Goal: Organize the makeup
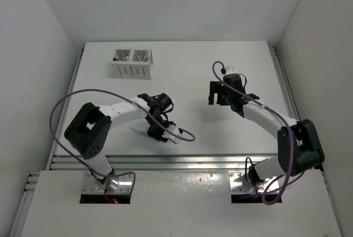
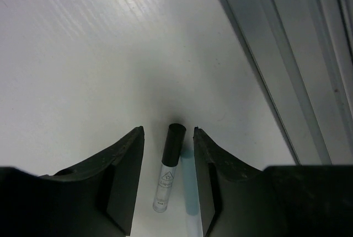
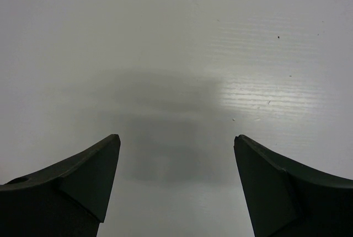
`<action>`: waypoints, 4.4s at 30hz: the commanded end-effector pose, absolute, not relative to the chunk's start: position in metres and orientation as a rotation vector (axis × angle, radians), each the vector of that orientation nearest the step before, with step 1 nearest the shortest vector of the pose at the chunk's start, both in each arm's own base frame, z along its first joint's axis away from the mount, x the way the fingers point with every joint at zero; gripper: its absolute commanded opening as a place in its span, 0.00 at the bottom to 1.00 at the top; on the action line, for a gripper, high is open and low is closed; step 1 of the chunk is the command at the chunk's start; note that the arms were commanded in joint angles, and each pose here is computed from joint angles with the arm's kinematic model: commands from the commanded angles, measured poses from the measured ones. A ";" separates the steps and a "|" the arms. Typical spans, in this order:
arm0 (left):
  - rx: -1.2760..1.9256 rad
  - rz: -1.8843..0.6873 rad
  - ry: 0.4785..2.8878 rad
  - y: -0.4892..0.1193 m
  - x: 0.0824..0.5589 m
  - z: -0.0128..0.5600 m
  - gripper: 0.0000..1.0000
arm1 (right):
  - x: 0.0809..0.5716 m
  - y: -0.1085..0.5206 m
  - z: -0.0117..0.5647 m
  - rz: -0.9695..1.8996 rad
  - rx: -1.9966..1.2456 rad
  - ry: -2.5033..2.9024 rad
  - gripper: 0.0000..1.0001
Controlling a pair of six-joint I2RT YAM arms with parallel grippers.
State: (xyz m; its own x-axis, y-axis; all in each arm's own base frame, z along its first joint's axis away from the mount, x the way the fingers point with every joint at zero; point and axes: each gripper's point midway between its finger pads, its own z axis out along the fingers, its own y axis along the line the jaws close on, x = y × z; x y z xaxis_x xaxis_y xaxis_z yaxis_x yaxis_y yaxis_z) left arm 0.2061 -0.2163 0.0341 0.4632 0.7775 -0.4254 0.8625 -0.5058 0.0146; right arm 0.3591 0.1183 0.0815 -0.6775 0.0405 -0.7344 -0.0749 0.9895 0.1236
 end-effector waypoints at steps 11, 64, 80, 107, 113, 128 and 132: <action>2.410 -0.509 1.520 -0.218 0.204 0.021 0.46 | 0.354 0.107 0.089 0.187 0.005 2.271 0.85; 2.385 -0.394 1.415 -0.228 0.258 0.013 0.04 | 0.356 0.098 0.080 0.192 0.019 2.289 0.85; 1.323 -0.720 1.762 -0.215 0.418 0.192 0.00 | 0.370 0.105 0.092 0.227 0.018 2.253 0.85; 0.614 -0.479 1.443 -0.009 0.606 0.271 0.00 | 0.430 0.157 0.106 0.274 -0.140 2.253 0.85; 0.686 -0.496 1.452 -0.014 0.600 0.252 0.07 | 0.423 0.162 0.106 0.281 -0.164 2.252 0.85; 1.047 -0.382 1.427 -0.041 0.548 0.287 0.61 | 0.396 0.153 0.114 0.259 -0.208 2.222 0.90; 1.596 -0.273 1.451 -0.081 0.455 0.226 0.64 | 0.384 0.156 0.111 0.237 -0.286 2.241 0.91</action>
State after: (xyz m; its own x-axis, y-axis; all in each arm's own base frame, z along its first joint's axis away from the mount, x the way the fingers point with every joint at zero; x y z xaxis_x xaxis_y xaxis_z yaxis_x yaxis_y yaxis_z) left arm 0.5434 -0.0319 0.2252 0.0278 0.4445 -0.8953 0.7769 0.5540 0.2992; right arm 0.3898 0.1522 0.1005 -0.6482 -0.0726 -0.7580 -0.2373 0.9651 0.1105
